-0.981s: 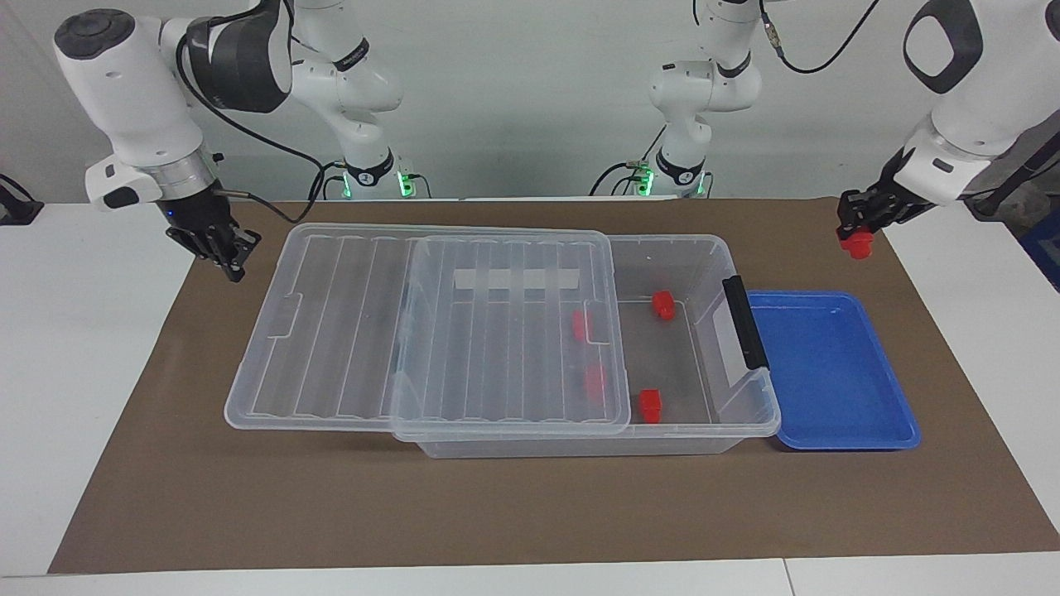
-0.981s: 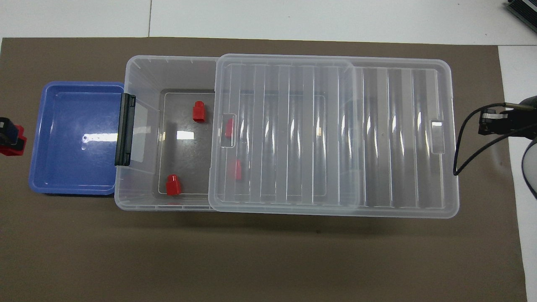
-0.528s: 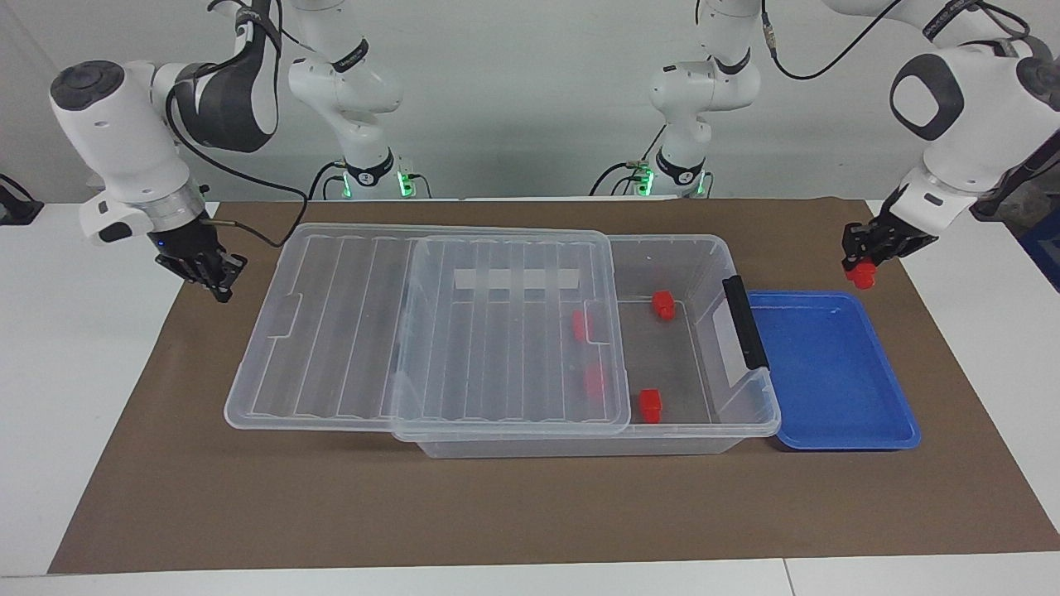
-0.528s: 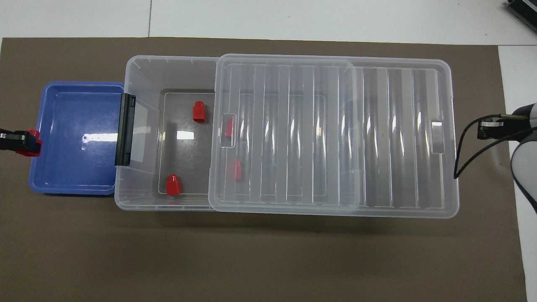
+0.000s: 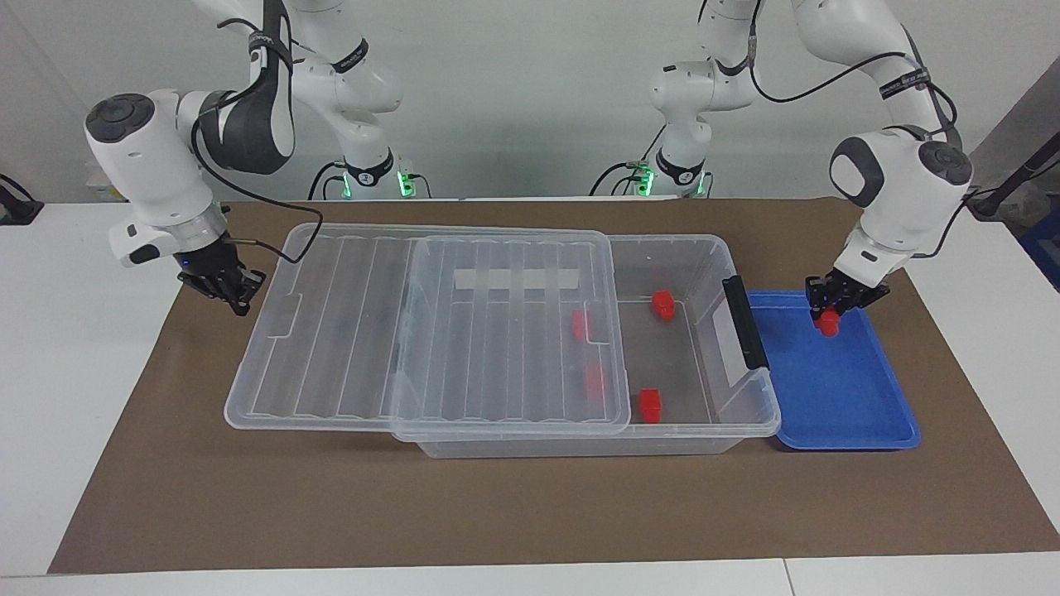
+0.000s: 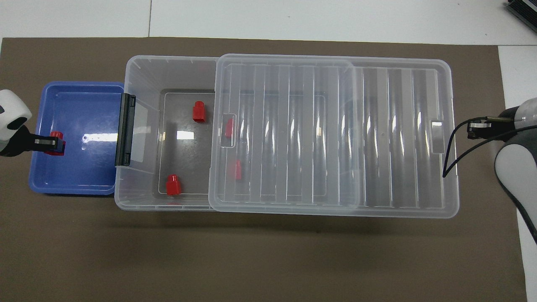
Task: Place red block in blue tray from box
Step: 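Release the block in the tray while the right gripper slides the lid shut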
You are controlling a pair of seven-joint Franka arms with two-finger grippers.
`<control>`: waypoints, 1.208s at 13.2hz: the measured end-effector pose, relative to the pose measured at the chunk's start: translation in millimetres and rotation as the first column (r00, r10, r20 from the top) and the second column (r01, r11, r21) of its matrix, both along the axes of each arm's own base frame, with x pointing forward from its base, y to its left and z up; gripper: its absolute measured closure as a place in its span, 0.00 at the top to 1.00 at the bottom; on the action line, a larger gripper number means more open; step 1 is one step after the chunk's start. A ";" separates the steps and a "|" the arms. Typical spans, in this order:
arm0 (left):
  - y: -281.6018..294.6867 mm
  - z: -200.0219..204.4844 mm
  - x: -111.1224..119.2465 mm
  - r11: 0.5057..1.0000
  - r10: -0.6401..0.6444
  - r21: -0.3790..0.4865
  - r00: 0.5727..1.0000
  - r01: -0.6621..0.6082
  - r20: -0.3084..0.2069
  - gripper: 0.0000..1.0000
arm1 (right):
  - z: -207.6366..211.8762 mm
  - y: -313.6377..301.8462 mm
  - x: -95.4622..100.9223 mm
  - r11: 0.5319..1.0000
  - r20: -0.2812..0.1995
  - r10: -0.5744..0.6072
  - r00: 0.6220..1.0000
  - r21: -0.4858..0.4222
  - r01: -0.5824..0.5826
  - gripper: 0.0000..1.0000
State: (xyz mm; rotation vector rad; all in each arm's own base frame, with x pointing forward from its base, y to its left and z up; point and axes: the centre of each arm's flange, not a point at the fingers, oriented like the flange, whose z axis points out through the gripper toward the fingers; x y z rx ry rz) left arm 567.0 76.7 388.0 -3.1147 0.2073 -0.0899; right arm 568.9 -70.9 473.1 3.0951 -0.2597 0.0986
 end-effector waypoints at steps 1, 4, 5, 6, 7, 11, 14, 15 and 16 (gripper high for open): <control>0.5 -11.9 3.9 1.000 -0.001 0.005 1.000 0.001 0.005 0.34 | -2.3 2.2 -0.6 1.000 -0.005 0.004 1.000 0.001 -0.004 0.01; 1.8 -50.2 14.4 1.000 -0.003 0.018 1.000 0.003 0.012 0.34 | -4.2 21.0 0.6 0.999 -0.007 0.027 1.000 0.019 -0.027 0.01; 2.2 -62.1 16.4 1.000 -0.004 0.021 1.000 0.004 0.010 0.34 | -4.0 30.0 1.2 0.999 -0.006 0.041 0.999 0.022 -0.041 0.01; 2.9 -72.0 17.9 1.000 -0.004 0.024 1.000 0.004 0.008 0.34 | -3.9 41.6 1.8 0.998 -0.006 0.061 0.998 0.023 -0.061 0.01; 4.0 -78.0 18.8 1.000 -0.004 0.026 1.000 0.004 0.007 0.34 | -3.6 54.1 2.2 0.996 -0.006 0.082 0.997 0.024 -0.082 0.01; 9.8 -78.7 18.2 0.999 -0.015 0.028 1.000 0.014 0.009 0.42 | -2.9 102.7 -3.1 0.988 -0.029 0.151 0.988 0.030 -0.150 0.01; 10.0 -80.4 17.9 0.999 -0.019 0.027 1.000 0.019 0.002 0.77 | -3.2 134.8 -6.4 0.979 -0.030 0.204 0.978 0.032 -0.203 0.01; 8.5 -77.8 18.4 0.999 -0.021 0.025 1.000 0.021 -0.006 0.86 | -3.3 147.7 -8.0 0.975 -0.030 0.219 0.975 0.032 -0.219 0.01; 6.5 -69.7 19.8 1.000 -0.024 0.020 0.999 0.024 -0.024 0.87 | -3.2 159.0 -9.7 0.972 -0.030 0.235 0.972 0.033 -0.234 0.01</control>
